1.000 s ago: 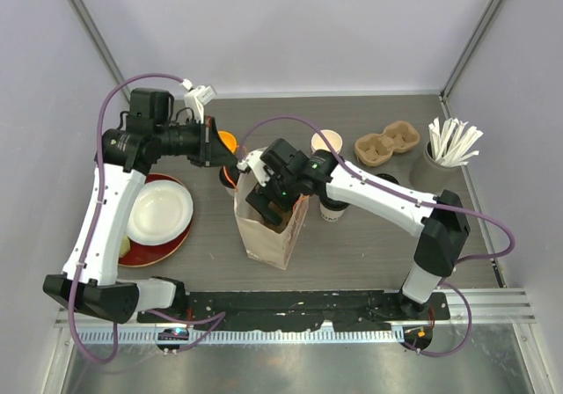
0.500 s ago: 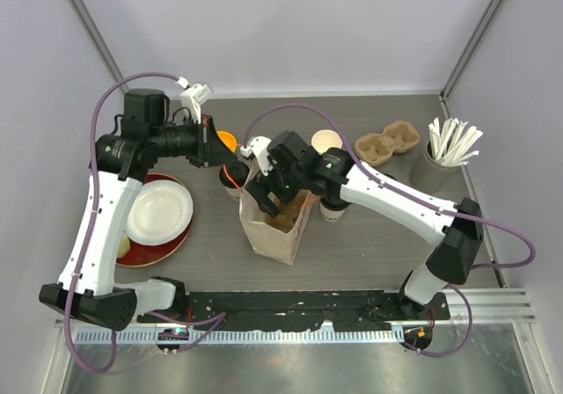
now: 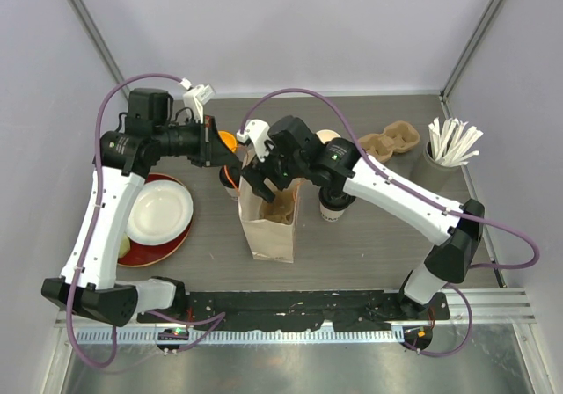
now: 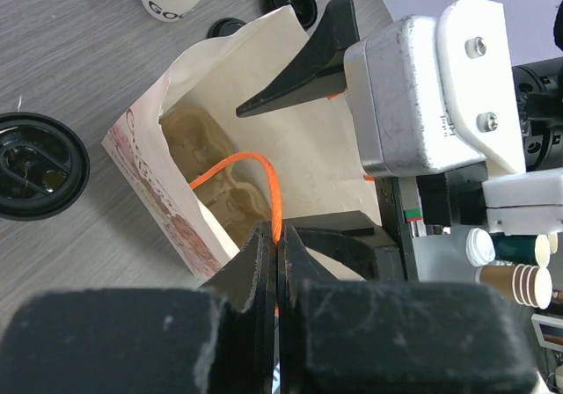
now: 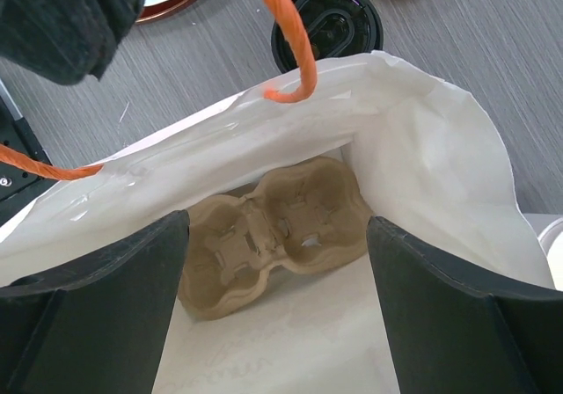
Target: Pack the takeout coffee
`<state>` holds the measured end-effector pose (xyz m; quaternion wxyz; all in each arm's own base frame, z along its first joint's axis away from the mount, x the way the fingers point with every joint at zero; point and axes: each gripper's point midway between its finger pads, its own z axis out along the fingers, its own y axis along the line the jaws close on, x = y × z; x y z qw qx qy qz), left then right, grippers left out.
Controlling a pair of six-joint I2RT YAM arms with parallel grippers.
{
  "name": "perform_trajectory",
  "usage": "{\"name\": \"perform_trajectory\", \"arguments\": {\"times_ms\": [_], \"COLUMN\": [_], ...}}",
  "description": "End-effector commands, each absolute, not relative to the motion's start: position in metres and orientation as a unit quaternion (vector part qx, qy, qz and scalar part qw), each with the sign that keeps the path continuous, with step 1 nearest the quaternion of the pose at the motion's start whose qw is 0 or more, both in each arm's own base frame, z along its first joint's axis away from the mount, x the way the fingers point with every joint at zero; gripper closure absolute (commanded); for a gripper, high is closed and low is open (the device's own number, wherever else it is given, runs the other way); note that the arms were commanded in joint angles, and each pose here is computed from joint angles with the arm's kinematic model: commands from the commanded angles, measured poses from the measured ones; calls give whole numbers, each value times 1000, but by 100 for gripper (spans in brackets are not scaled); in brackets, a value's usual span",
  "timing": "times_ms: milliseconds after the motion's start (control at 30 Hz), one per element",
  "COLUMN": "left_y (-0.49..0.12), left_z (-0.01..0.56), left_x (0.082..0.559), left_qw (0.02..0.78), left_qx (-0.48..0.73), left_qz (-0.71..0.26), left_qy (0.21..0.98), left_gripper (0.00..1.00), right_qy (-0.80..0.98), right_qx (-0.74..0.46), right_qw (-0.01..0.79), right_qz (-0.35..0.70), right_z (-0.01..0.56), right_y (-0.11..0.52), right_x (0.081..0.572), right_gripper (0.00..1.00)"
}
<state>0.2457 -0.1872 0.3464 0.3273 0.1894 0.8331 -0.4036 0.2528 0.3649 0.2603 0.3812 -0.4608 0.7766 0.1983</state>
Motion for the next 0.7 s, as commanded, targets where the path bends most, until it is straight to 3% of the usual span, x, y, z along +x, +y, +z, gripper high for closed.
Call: {"name": "perform_trajectory", "arguments": {"times_ms": [0,400,667], "left_y": [-189,-185,-182], "left_z": [356,355,355], "left_x": [243,244,238], "left_qw": [342,350,366], "left_qx": [198,198,210], "left_qz": [-407,-397,-389], "left_qy": [823,825,819], "left_gripper": [100,100,100], "right_qy": [744,726,726], "right_qx": [-447,-358,-180], "right_qw": [441,528,605], "right_qz": [229,256,273], "right_z": [318,390,469], "right_y": [367,360,340], "right_x": [250,262,306], "right_gripper": [13,11,7]}}
